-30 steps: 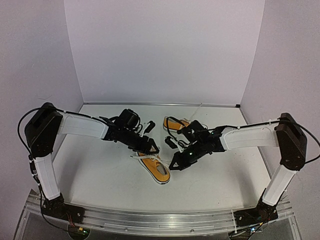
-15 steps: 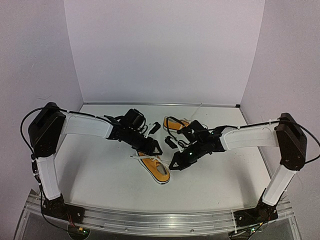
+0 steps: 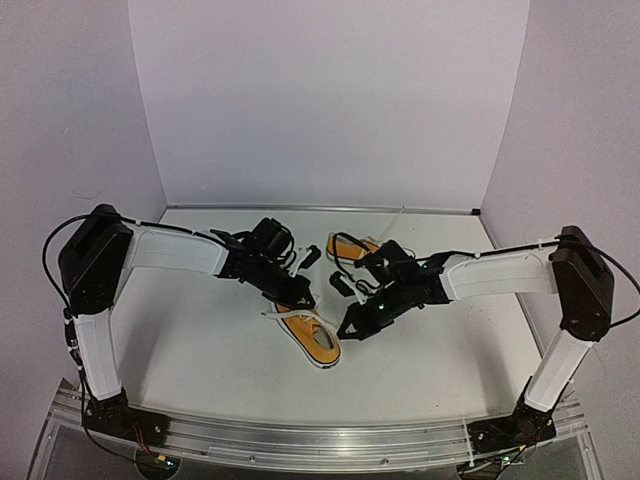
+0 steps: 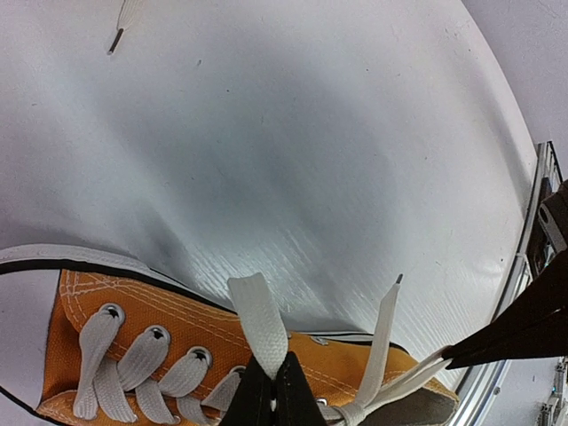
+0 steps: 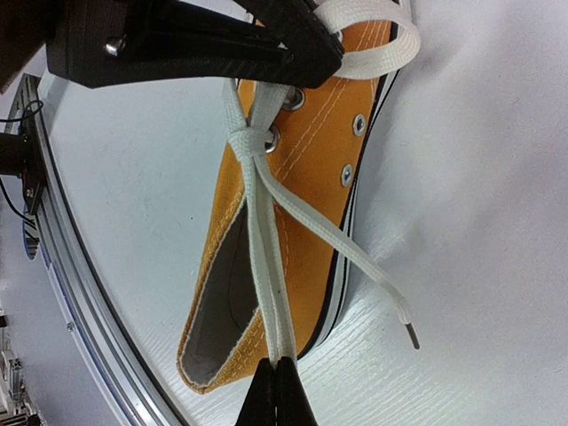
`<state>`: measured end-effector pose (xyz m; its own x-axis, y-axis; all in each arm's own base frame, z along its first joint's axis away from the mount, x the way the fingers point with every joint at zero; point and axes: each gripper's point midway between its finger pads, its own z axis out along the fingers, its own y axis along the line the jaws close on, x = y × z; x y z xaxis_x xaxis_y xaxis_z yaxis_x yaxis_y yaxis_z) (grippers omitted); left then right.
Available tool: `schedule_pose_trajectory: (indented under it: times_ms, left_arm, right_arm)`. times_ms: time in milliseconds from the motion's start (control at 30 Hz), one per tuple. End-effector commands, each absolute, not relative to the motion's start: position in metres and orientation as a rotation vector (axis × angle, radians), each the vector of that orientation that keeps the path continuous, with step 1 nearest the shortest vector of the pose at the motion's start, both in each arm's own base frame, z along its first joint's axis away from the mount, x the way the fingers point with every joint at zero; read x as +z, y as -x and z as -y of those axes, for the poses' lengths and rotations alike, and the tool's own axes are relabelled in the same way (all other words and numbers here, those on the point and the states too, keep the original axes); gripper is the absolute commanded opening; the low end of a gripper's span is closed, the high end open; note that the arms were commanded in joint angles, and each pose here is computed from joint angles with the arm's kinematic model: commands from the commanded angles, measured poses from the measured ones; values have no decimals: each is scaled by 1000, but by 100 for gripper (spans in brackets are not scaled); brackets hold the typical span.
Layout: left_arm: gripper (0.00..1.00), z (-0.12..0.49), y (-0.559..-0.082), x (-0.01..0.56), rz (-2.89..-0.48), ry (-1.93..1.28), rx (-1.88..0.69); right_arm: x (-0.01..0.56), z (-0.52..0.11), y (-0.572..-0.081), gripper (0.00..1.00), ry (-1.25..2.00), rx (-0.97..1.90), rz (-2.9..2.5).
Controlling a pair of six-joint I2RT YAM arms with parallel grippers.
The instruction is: Tie the shoes
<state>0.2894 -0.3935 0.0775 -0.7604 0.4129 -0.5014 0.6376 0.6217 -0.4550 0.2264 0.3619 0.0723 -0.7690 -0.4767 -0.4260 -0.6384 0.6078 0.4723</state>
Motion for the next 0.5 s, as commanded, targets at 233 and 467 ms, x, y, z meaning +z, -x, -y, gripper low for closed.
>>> schedule_pose_trajectory:
  times_ms: [233, 467]
  left_arm:
    - [0, 366, -315, 98, -2445, -713, -867]
    - [0, 355, -321, 97, -2449, -686, -855]
  right_arm:
    - [69, -340, -210, 0, 887, 877, -2606]
    - [70, -332, -206, 0, 883, 863, -2599]
